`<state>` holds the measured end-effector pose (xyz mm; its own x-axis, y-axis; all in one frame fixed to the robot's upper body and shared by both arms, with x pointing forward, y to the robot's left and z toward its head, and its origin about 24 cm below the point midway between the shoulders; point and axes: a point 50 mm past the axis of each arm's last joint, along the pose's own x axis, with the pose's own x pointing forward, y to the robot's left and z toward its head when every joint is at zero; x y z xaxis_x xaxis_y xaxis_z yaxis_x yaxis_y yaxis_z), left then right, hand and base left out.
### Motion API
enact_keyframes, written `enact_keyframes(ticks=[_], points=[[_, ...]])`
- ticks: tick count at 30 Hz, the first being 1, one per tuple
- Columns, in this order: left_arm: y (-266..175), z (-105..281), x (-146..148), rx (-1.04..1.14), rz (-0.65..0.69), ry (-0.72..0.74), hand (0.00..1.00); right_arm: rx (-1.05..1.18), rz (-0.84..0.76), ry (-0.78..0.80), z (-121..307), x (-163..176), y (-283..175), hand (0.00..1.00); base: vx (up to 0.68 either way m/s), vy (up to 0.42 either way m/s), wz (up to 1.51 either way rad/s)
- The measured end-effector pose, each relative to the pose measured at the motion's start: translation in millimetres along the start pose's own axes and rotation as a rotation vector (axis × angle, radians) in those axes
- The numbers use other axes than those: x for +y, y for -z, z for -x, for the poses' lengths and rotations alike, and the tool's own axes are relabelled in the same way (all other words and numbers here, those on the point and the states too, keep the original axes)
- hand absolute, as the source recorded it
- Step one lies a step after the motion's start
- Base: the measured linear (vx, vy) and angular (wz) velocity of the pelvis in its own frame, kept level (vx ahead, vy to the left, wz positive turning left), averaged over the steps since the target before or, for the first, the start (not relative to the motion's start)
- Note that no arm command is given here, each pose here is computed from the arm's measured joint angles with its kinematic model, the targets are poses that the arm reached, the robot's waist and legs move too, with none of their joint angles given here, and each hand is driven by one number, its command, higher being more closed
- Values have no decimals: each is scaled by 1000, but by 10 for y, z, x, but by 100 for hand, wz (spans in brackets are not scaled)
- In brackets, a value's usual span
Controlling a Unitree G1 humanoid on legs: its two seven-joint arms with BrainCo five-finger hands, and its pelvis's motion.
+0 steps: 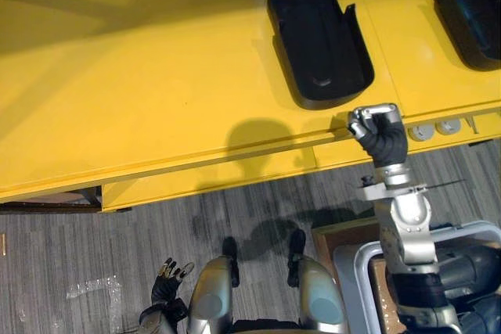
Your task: Walk over and take plastic housings, then place them on the shelf
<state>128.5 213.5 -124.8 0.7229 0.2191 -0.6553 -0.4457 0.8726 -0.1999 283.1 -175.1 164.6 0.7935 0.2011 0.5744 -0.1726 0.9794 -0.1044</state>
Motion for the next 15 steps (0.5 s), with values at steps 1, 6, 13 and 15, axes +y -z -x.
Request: enact_keyframes(ticks=[1,6,13,15], points=[[0,0,-1,0,0,0,0,1,-1,-2,-26,3,10,100,21,4,8],[29,3,-5,16,1,0,0,5,-3,10,-198,-11,59,100,-4,11,6],[52,3,-11,32,-2,-1,0,35,2,21,-320,-41,142,100,-51,4,11],[74,4,-19,41,1,-1,0,41,11,20,-353,-61,152,100,-37,-4,11]])
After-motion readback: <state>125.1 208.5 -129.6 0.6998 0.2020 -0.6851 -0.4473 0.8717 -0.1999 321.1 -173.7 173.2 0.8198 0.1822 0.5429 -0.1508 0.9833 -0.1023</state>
